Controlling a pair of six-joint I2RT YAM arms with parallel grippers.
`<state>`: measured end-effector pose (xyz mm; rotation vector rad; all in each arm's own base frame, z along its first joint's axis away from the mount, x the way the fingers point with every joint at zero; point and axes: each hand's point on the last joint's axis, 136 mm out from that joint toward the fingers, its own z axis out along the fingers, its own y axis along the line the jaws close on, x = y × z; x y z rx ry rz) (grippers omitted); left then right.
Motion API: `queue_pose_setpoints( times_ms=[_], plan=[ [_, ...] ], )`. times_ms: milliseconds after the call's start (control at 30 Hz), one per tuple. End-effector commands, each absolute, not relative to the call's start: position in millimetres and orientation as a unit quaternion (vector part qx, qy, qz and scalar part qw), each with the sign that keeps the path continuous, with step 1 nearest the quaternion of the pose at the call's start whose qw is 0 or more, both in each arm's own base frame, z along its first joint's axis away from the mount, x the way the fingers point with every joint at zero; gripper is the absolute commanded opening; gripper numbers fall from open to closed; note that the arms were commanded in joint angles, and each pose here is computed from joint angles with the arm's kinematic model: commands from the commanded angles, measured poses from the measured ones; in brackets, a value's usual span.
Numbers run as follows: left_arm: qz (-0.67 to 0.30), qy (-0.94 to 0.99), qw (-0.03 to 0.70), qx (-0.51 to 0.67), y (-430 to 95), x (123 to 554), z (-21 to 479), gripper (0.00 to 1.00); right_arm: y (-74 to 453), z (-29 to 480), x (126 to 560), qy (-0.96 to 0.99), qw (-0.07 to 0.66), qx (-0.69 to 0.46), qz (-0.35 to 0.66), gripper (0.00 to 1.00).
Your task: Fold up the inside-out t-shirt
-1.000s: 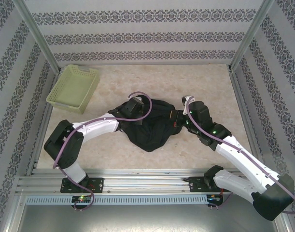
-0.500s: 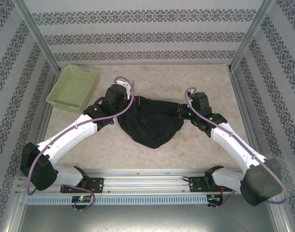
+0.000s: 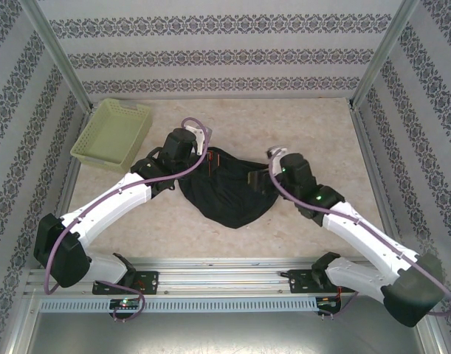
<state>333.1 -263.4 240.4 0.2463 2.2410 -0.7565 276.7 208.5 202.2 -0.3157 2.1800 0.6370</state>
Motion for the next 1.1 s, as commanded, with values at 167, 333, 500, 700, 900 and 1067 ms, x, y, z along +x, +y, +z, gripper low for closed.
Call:
queue_pose_setpoints(
  times_ms=[167,333,500,700,900,1067],
  plan=[
    [-0.321,0.864,0.377,0.095,-267.3,335.3,260.2,0.00,284.3,200.4,272.1,0.821,0.417,-0.254,0.297,0.53],
    [-0.328,0.859,0.380,0.095,-266.6,332.2,265.6,0.00,285.6,196.1,293.5,0.816,0.448,-0.246,0.270,0.55],
    [-0.342,0.853,0.383,0.097,-268.2,328.5,272.0,0.00,301.5,197.3,304.5,0.805,0.448,-0.259,0.290,0.53],
    [-0.326,0.857,0.390,0.082,-260.2,336.7,274.2,0.00,302.0,201.4,305.8,0.810,0.444,-0.254,0.289,0.10],
    [-0.280,0.892,0.350,0.061,-236.9,346.7,232.8,0.34,258.7,222.7,292.4,0.818,0.450,-0.188,0.305,0.00],
    [-0.277,0.905,0.313,0.081,-236.6,330.8,193.0,0.55,232.4,230.6,280.3,0.825,0.437,-0.131,0.333,0.00]
  ],
)
